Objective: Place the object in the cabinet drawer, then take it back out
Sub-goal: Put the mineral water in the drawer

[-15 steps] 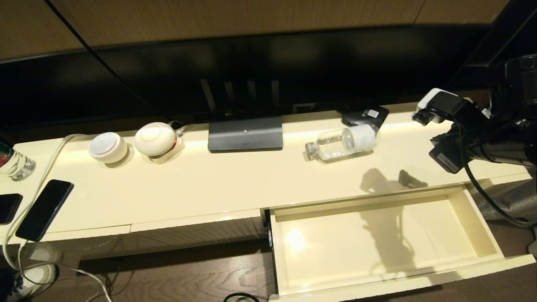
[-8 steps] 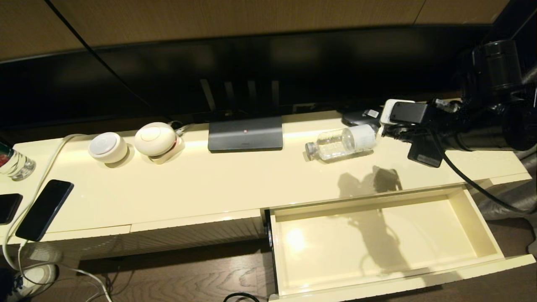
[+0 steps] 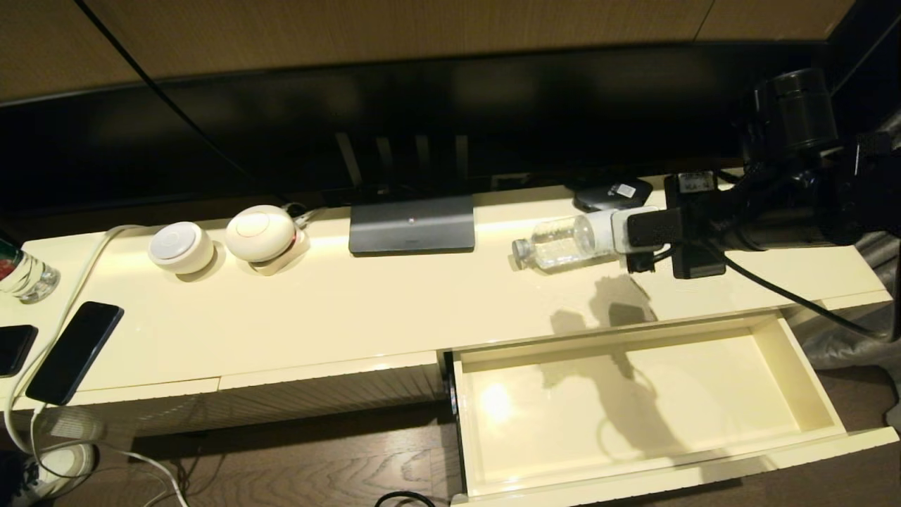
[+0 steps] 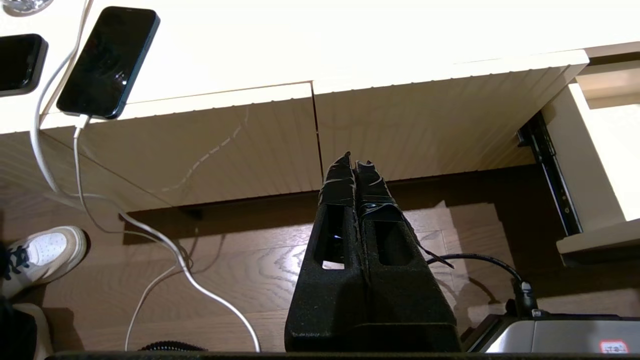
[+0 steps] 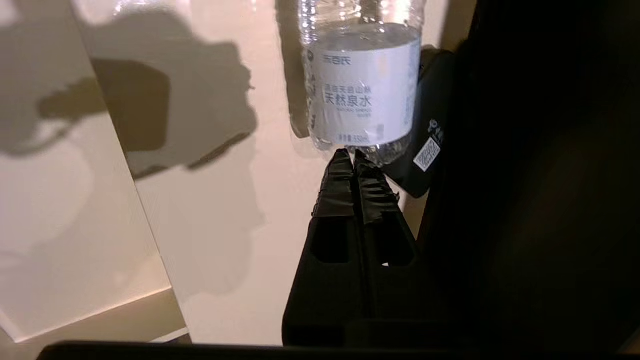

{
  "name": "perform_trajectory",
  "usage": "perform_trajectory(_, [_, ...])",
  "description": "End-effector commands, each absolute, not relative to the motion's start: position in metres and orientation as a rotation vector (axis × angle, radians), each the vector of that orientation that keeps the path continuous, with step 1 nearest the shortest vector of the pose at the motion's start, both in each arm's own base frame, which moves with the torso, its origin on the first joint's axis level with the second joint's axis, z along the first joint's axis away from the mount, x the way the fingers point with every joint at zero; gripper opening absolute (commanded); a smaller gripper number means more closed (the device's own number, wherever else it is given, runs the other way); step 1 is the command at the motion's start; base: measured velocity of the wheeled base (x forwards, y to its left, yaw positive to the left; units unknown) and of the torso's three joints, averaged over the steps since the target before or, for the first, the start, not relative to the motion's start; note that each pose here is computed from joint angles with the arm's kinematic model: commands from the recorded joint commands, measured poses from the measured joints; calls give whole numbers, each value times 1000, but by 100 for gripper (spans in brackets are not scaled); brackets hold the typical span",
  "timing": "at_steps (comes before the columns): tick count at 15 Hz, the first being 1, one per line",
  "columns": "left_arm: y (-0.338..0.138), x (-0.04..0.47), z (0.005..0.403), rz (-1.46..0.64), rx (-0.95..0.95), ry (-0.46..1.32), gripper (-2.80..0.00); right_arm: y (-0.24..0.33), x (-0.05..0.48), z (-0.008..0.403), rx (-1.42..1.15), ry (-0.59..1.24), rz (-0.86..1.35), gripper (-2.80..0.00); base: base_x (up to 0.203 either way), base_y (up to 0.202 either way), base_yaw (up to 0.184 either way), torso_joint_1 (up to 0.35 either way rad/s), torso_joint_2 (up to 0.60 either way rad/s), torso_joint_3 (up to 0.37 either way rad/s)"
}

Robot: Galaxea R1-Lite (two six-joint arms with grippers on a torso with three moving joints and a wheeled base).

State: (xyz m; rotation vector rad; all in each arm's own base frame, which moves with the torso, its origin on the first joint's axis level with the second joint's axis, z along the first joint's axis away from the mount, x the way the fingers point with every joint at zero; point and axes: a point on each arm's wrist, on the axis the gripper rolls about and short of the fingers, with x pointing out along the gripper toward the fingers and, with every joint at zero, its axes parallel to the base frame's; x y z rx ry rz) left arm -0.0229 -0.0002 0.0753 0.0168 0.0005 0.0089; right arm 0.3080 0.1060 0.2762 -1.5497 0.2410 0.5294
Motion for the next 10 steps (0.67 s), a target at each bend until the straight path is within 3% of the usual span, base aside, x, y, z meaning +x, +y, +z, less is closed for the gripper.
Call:
perform_trajectory(1, [0,-23,74,8,17,5,-280,110,317,267,-1588,232,580,-280,0,0,0,0,0,0])
perform_trajectory(5, [0,-23,74,8,17,5,-280,115,323,249,-1565,184,717,-280,0,0,0,0,0,0])
perform_trajectory(10, [0,-23,74,8,17,6,-280,114,326,251,-1553,151,683,-280,0,0,0,0,0,0])
